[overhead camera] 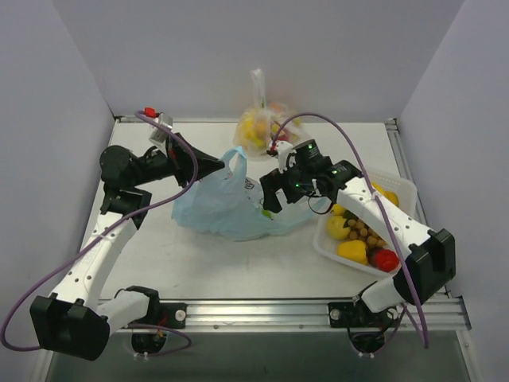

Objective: Place the fake fruits into the plastic bag and tie a complex knot

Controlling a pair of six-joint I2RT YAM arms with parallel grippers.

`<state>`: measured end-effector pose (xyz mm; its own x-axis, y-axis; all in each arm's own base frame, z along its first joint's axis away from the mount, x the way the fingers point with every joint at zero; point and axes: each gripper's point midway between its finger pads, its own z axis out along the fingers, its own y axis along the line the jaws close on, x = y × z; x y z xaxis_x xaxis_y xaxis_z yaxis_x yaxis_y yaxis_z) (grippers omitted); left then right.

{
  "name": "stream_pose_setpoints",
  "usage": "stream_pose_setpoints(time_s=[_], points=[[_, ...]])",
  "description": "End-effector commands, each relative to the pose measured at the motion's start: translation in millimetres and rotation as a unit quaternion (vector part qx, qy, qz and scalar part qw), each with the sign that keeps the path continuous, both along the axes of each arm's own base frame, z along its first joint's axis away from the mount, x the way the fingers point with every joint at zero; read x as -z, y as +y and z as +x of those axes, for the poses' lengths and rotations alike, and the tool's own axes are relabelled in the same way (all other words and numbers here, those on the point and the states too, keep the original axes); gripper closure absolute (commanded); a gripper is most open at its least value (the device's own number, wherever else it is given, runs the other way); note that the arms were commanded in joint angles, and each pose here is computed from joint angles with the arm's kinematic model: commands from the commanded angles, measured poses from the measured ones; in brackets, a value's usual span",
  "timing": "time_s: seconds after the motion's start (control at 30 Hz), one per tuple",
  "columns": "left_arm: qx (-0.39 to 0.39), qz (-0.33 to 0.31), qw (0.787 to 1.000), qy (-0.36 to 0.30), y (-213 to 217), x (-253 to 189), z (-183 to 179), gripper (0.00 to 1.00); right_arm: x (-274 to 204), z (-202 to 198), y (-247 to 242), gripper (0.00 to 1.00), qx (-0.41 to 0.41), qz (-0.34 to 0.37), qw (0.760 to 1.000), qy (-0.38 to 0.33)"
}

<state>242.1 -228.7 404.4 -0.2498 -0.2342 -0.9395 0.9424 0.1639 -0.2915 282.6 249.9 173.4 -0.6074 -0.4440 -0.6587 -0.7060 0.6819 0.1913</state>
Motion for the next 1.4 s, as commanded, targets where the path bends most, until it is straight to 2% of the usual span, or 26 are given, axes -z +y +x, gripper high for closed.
stream_pose_setpoints(time_s=[0.0,0.13,0.3,0.43,0.57,0.9,1.07,1.37], points=[[-0.001,-0.010,1.000,-0.024,2.8,-9.1,-2.9,1.00,-52.1,-4.3,-21.3,0.00,0.006,0.049,0.999,-0.017],[0.001,-0.010,1.000,-0.028,3.4,-10.1,-5.1,1.00,-97.6,1.0,-73.1,0.00,0.036,0.069,0.996,-0.050],[0.004,-0.009,1.000,-0.023,2.8,-7.7,-4.4,1.00,-82.7,-1.8,-177.8,0.00,0.079,-0.015,0.996,-0.029],[0.000,-0.010,1.000,-0.021,3.6,-5.8,-3.9,1.00,-56.7,-15.0,-243.4,0.01,0.154,-0.082,0.984,0.029],[-0.005,-0.012,1.000,-0.021,4.1,-6.8,-3.0,1.00,-37.2,-23.2,-271.6,0.03,0.210,-0.102,0.970,0.071],[-0.006,-0.011,1.000,-0.021,3.6,-4.3,-1.6,1.00,21.4,-2.1,-276.6,0.03,0.257,-0.084,0.953,0.140],[-0.010,-0.013,1.000,-0.018,3.6,-4.3,-1.1,1.00,48.3,6.9,-276.0,0.03,0.265,-0.079,0.950,0.146],[-0.009,-0.012,1.000,-0.018,3.0,-1.3,0.0,1.00,69.9,23.1,-279.3,0.07,0.274,-0.085,0.947,0.141]])
